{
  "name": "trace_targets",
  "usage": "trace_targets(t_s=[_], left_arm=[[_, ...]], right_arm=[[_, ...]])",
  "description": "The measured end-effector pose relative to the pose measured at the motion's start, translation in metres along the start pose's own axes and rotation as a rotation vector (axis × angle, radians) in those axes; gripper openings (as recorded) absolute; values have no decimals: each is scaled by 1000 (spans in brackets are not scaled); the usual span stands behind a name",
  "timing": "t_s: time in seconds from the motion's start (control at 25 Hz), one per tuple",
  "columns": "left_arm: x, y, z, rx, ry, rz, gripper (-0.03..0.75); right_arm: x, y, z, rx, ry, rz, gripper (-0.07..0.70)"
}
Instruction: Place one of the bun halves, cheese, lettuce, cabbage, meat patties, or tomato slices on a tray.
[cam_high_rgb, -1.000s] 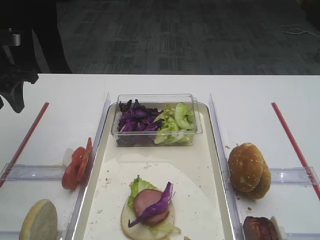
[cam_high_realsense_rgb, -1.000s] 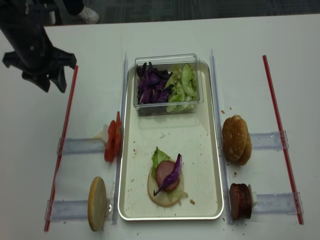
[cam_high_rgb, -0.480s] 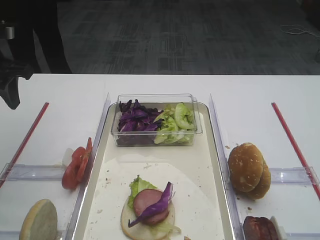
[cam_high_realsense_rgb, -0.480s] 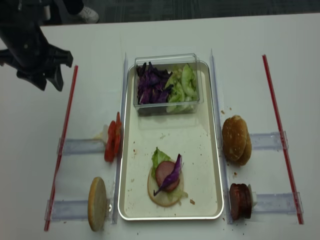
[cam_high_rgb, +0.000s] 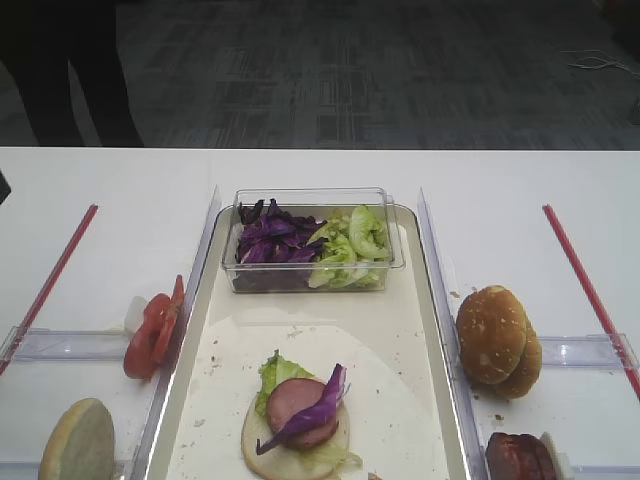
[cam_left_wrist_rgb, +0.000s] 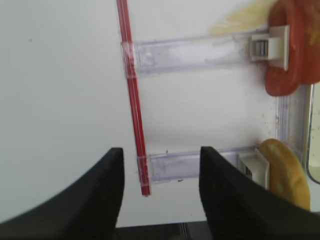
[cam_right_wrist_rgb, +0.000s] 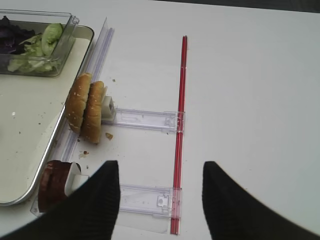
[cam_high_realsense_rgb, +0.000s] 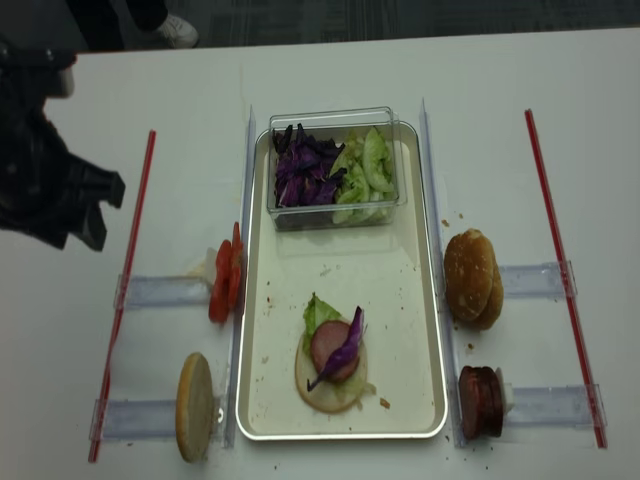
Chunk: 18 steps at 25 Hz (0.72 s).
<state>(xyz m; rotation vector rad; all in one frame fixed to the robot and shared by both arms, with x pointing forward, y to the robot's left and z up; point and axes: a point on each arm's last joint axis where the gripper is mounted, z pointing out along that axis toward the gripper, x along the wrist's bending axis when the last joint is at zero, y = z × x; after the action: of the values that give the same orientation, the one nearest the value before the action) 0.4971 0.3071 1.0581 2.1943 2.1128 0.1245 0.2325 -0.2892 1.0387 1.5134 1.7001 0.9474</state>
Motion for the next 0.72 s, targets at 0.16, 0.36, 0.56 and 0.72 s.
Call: trace_targets(t_s=[0.16,0.36,0.56,0.72], left_arm=[[-2,-35,-10,-31,2,-1,356],[-5,-74,-22,-94,6,0,356],[-7,-113,-24,-149,10,0,356],[-9,-141,-25,-209,14,1,356]], right_arm=[[0,0,0,0,0,0,387],[0,0,0,0,0,0,387],[0,0,0,0,0,0,387],[0,0,0,0,0,0,387]])
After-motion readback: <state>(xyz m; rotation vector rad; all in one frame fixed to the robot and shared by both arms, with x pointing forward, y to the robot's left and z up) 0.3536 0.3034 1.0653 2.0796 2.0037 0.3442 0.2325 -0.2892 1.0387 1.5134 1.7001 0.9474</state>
